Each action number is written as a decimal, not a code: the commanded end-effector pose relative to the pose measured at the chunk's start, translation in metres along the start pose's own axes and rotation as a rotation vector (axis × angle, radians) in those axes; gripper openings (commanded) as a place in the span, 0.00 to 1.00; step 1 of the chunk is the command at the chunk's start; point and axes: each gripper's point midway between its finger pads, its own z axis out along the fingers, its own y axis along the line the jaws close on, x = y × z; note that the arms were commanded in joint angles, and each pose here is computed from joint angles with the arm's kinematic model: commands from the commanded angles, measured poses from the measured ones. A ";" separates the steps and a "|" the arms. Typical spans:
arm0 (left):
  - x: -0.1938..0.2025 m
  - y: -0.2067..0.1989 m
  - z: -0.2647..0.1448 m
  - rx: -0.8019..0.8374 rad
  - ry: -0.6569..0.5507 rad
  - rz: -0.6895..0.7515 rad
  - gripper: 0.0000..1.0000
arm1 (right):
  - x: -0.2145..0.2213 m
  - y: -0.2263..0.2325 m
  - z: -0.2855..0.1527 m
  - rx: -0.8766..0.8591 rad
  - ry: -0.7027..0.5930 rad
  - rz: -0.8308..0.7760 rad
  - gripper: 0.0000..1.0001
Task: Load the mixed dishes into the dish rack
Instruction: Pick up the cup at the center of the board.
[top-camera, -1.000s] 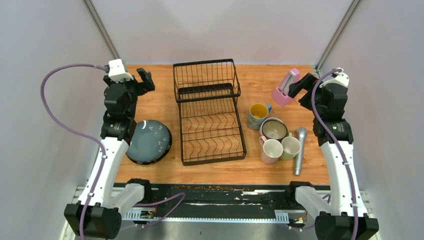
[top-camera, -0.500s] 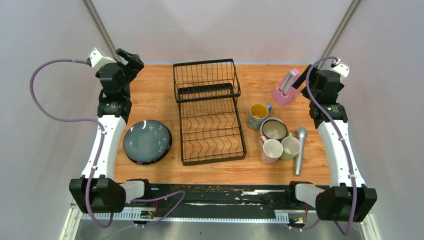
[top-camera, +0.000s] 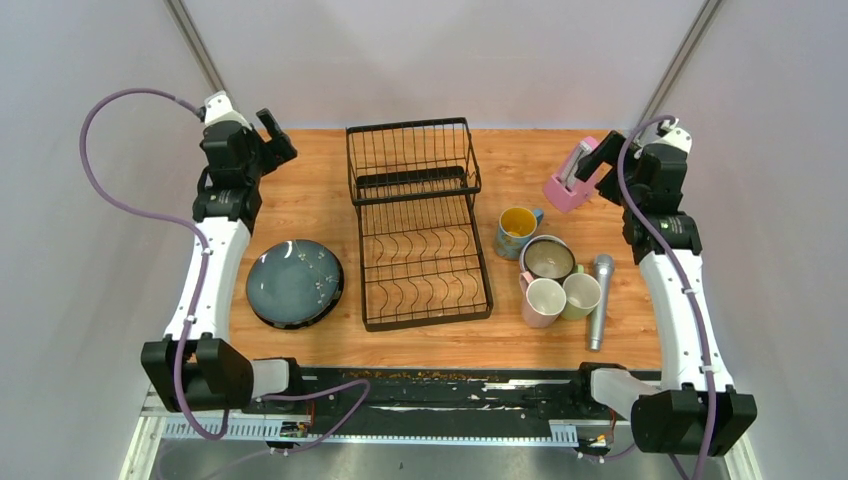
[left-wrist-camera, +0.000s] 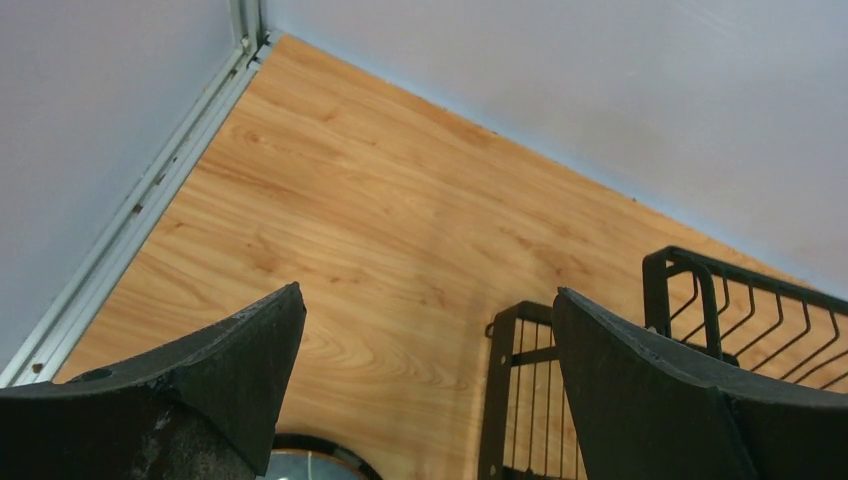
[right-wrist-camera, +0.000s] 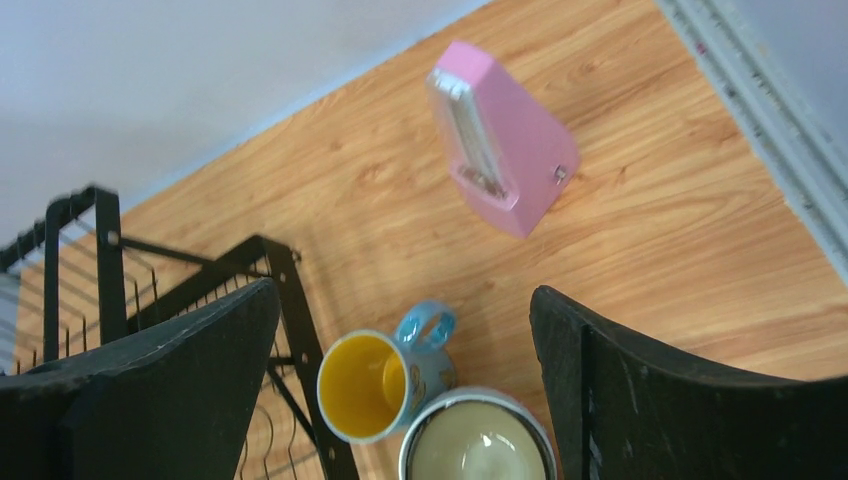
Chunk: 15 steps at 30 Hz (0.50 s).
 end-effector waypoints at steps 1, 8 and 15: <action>-0.011 -0.007 -0.023 0.048 0.039 0.081 1.00 | 0.020 0.012 -0.029 -0.125 0.068 -0.049 0.99; 0.014 -0.023 -0.079 0.211 0.085 0.048 1.00 | 0.073 0.008 -0.065 -0.190 0.298 -0.101 1.00; 0.055 -0.033 -0.113 0.336 0.265 0.069 1.00 | 0.099 -0.011 -0.083 -0.017 0.388 0.153 1.00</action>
